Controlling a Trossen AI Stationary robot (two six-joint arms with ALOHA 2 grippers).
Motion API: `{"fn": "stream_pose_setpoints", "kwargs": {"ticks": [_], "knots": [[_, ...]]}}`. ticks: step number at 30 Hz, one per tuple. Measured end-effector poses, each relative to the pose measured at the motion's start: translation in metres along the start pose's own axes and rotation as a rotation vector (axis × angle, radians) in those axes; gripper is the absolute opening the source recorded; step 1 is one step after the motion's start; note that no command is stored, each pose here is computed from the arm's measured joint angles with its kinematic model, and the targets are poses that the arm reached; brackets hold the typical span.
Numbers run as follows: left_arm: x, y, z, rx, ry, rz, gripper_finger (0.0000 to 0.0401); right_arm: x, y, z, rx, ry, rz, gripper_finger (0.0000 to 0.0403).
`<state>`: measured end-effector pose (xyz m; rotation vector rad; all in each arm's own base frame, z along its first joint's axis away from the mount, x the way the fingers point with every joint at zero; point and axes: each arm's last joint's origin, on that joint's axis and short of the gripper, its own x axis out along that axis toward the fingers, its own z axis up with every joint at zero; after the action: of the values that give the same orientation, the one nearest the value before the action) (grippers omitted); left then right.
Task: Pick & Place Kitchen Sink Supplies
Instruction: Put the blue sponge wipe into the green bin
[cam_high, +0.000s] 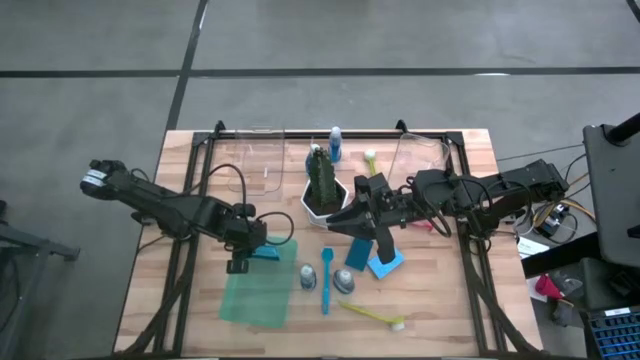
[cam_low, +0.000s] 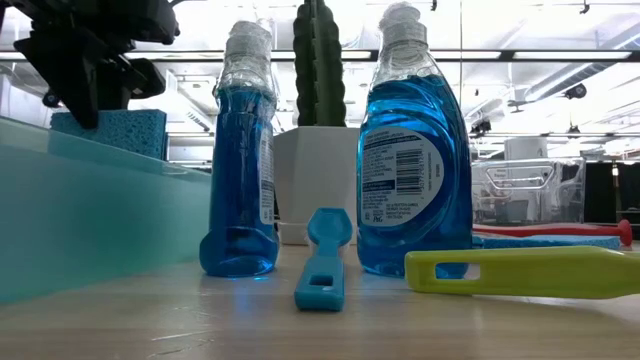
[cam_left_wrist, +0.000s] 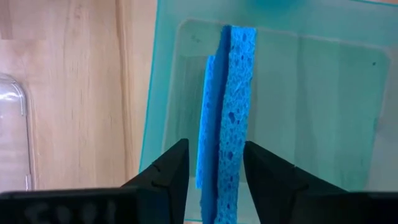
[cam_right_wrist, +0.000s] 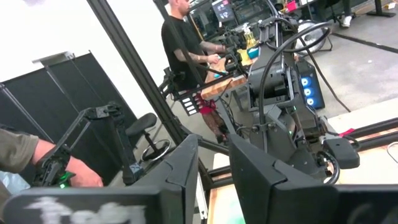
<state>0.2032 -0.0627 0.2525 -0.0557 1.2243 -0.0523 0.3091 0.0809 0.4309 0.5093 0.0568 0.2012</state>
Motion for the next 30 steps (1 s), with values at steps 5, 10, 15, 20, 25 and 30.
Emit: {"fn": "stream_pose_setpoints", "kwargs": {"ticks": [5, 10, 15, 20, 25, 30], "knots": [[0.0, 0.0, 0.0, -0.009, 0.0, -0.003, 0.0145, 0.0, 0.0, 0.0, 0.0, 0.0, 0.0, 0.0086], [-0.001, 0.0, 0.0, -0.02, -0.002, -0.012, 0.0145, 0.0, 0.0, 0.0, -0.004, 0.001, 0.0, 0.0076], [-0.005, 0.0, -0.001, -0.025, -0.019, -0.018, 0.0145, 0.0, 0.0, 0.0, -0.007, 0.0, 0.0, 0.007], [-0.012, 0.002, -0.003, -0.03, -0.05, -0.014, 0.0145, 0.0, 0.0, 0.0, -0.008, 0.0, 0.0, 0.0075], [-0.024, 0.002, -0.002, -0.055, -0.097, -0.025, 0.0145, 0.0, 0.0, 0.0, -0.008, 0.0, -0.001, 0.0085], [-0.043, 0.001, 0.005, -0.071, -0.179, -0.028, 0.0145, 0.0, 0.0, 0.0, -0.007, -0.003, 0.001, 0.0089]]}}
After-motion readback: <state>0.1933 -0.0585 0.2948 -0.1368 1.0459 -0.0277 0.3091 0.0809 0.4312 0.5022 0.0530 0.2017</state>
